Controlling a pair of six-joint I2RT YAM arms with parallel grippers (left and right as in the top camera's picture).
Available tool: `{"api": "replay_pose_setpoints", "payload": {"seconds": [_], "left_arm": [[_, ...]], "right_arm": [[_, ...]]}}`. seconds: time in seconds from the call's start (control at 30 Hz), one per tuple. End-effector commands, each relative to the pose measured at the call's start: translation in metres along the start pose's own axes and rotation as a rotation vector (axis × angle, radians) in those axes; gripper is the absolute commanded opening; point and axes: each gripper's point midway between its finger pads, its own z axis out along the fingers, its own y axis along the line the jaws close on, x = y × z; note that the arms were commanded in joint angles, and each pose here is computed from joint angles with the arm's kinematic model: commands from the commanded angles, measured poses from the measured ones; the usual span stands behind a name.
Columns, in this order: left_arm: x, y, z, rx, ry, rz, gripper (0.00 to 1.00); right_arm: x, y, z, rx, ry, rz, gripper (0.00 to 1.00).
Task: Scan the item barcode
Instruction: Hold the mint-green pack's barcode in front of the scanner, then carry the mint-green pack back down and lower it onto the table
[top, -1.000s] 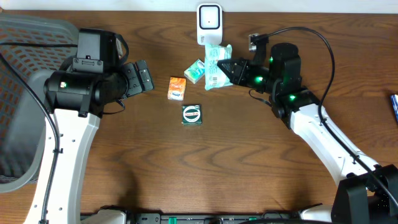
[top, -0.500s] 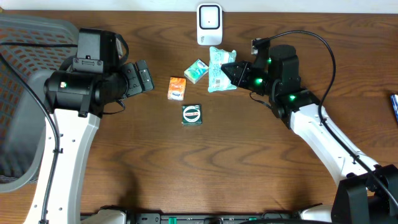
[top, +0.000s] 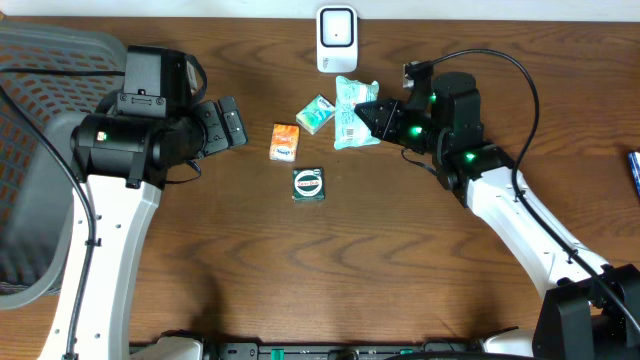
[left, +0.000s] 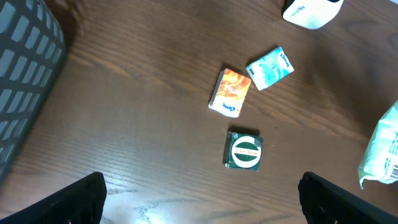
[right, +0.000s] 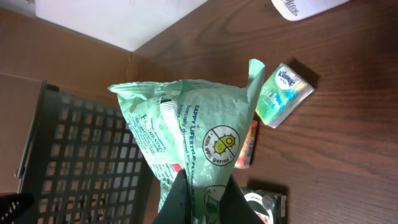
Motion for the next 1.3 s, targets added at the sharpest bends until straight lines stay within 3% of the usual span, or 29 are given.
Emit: {"api": "replay_pose_setpoints", "payload": {"seconds": [0.0,0.83,0.97,1.27], "left_arm": [[-0.004,0.001,-0.003,-0.004,-0.012,0.003,0.98],[-0.004,0.001,-0.003,-0.004,-0.012,0.003,0.98],[-0.004,0.001,-0.003,-0.004,-0.012,0.003,0.98],[-0.004,0.001,-0.003,-0.004,-0.012,0.003,0.98]], "right_arm": [[-0.004,0.013,-0.003,-0.029,-0.006,-0.031,0.01],[-0.004,0.004,-0.003,0.016,-0.015,-0.067,0.01],[-0.008,-0.035,-0.008,0.220,-0.057,-0.146,0.01],[-0.038,-0.133,-0.076,0.937,-0.182,-0.412,0.01]]}}
